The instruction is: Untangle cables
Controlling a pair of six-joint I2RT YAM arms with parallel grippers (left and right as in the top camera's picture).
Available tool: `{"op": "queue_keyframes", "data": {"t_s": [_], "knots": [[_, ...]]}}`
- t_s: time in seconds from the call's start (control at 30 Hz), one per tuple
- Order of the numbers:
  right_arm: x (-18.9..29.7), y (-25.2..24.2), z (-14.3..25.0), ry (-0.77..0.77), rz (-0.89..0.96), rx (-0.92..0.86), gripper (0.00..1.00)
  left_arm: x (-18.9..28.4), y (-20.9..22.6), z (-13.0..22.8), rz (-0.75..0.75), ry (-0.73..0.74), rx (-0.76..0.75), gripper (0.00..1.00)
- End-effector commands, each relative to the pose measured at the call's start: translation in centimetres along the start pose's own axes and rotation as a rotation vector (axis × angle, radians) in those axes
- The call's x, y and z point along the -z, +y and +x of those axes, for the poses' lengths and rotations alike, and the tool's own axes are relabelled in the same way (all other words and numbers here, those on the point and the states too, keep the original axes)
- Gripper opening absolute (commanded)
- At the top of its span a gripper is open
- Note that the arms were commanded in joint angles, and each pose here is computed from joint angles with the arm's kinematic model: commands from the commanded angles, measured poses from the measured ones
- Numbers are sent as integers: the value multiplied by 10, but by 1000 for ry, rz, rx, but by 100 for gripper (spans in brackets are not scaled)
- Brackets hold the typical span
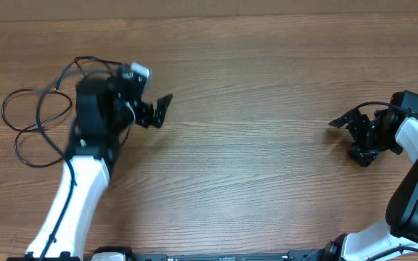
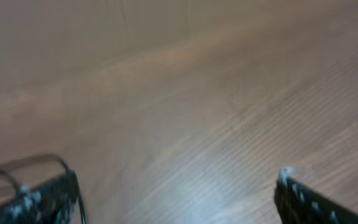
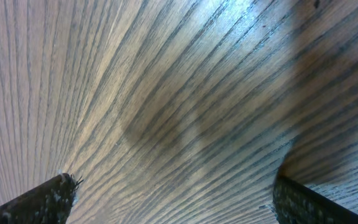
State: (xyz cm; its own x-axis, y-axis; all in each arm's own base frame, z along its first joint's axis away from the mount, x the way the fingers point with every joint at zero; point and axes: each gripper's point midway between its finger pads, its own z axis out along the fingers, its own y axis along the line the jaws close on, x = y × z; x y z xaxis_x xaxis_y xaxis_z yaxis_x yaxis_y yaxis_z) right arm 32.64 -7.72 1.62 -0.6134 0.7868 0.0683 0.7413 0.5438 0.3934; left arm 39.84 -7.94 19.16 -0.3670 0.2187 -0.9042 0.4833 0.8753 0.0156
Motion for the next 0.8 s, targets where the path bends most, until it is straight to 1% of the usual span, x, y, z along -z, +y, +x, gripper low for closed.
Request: {"op": "queue_keyframes", "data": {"t_s": [0.0, 0.1, 0.2, 0.33, 0.43, 0.63, 0.77], "knots": [[-2, -10, -6, -23, 41, -5, 100, 12, -16, 19, 3, -95, -7, 100], [-2, -10, -6, -23, 42, -5, 100, 24, -24, 31, -24, -210, -33, 100], [-2, -10, -6, -23, 42, -5, 100, 35, -28, 45, -53, -260, -46, 100], [-2, -10, -6, -23, 41, -5, 100, 43, -25, 65, -111, -250, 4, 100], [-2, -10, -6, -23, 41, -5, 100, 47, -28, 77, -114, -239, 17, 100], [-2, -10, -6, -23, 42, -5, 100, 58, -29, 112, -135, -207, 110, 100], [-2, -10, -6, -23, 42, -5, 100, 64, -31, 124, -148, -206, 124, 99]]}}
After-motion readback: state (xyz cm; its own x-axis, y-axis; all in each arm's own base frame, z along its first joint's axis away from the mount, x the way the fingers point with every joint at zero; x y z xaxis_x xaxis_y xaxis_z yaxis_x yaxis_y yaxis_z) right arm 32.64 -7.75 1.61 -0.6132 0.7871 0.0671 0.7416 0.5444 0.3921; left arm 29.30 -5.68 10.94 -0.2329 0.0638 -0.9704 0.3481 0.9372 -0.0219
